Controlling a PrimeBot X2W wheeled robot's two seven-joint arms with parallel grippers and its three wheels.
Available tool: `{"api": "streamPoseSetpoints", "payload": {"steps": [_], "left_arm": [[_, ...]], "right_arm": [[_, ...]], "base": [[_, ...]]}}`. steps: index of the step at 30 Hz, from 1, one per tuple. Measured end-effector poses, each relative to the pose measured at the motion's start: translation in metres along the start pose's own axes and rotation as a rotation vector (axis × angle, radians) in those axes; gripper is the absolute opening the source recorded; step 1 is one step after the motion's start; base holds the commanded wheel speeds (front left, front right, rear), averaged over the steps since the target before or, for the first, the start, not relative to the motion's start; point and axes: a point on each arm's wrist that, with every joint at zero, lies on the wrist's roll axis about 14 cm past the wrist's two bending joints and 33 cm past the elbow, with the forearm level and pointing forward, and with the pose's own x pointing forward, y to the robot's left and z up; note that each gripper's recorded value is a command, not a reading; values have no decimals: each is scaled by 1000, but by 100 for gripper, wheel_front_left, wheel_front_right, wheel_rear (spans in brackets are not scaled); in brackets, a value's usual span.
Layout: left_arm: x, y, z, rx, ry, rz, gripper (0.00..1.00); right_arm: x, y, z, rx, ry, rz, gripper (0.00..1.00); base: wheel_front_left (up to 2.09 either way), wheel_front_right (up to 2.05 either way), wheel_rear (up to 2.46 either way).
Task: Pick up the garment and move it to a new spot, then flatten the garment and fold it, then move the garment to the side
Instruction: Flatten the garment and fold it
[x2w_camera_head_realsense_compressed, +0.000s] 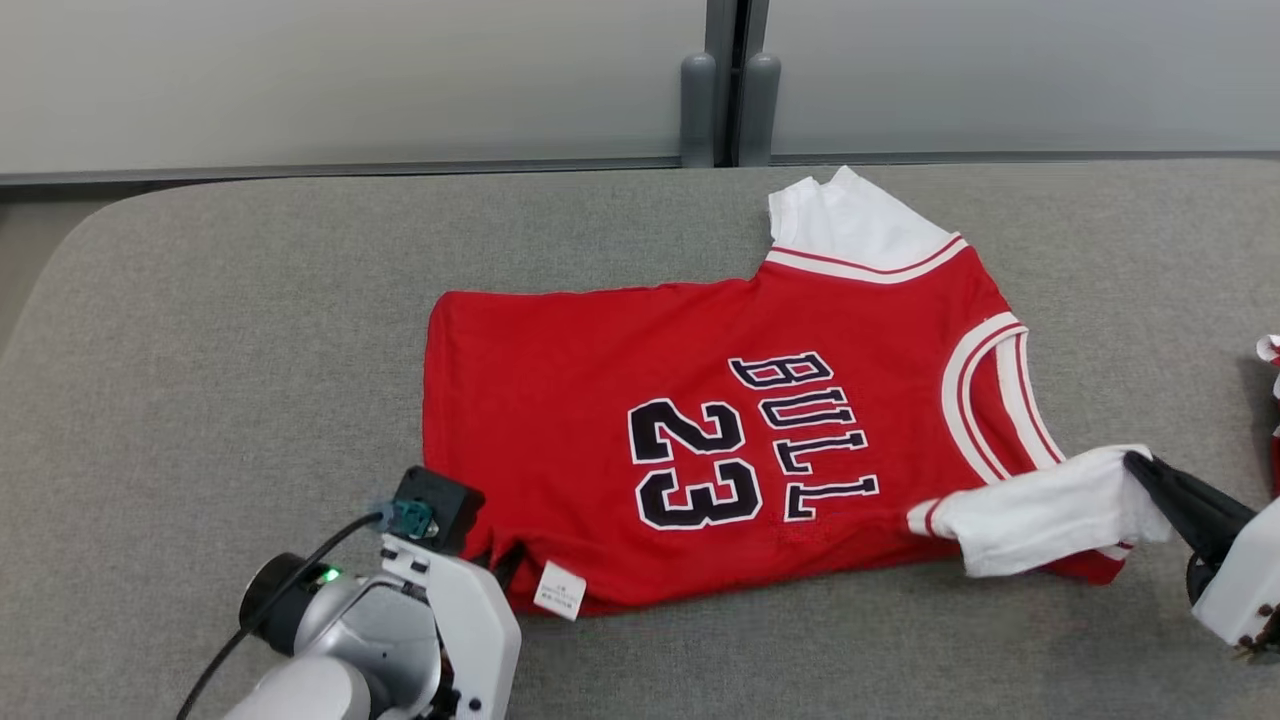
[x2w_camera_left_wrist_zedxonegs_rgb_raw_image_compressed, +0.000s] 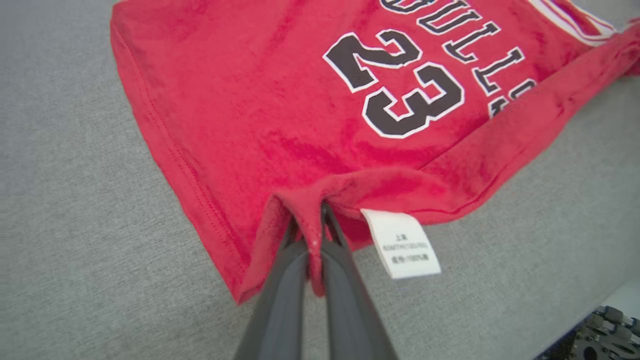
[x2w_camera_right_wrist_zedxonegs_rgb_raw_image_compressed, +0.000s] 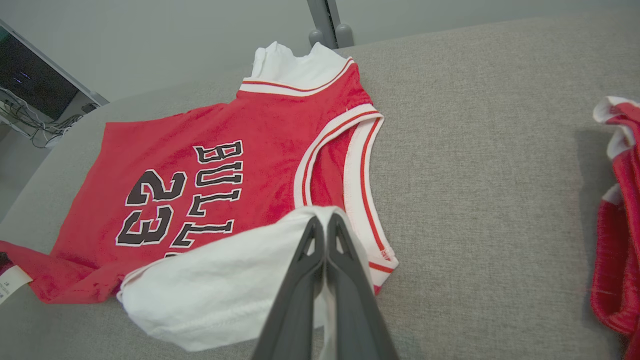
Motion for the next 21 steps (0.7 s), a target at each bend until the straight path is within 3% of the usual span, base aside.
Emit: {"api": "streamPoseSetpoints", "payload": {"steps": [7,8,9,10,11,12,13,21], "left_arm": [[20,17,8,-6,90,14,0],[22,20,6,-8,109,17,6],[24,24,6,-10,122,26,13],[27,27,6,-12,131,33,26],[30,30,6,-16,137,40,40],[32,32,7,-22,138,47,66],[35,34,8,-26,138,50,100],[37,35,2,-77,126,56,100]], "right_arm": [[27,-12,0,-86,128,-1,0],[32,-11,-1,-98,139,4,0],[36,-10,0,-111,145,9,9],[39,-8,0,-127,150,19,46],[43,-6,1,-141,149,26,100],[46,-8,2,-147,147,23,100],[49,-7,5,-158,137,28,100],[36,-24,37,-167,-54,-10,100]], "base": [[0,0,0],[0,0,0],[0,0,0],[0,0,0],[0,0,0],[0,0,0],[0,0,0],[0,0,0]]}}
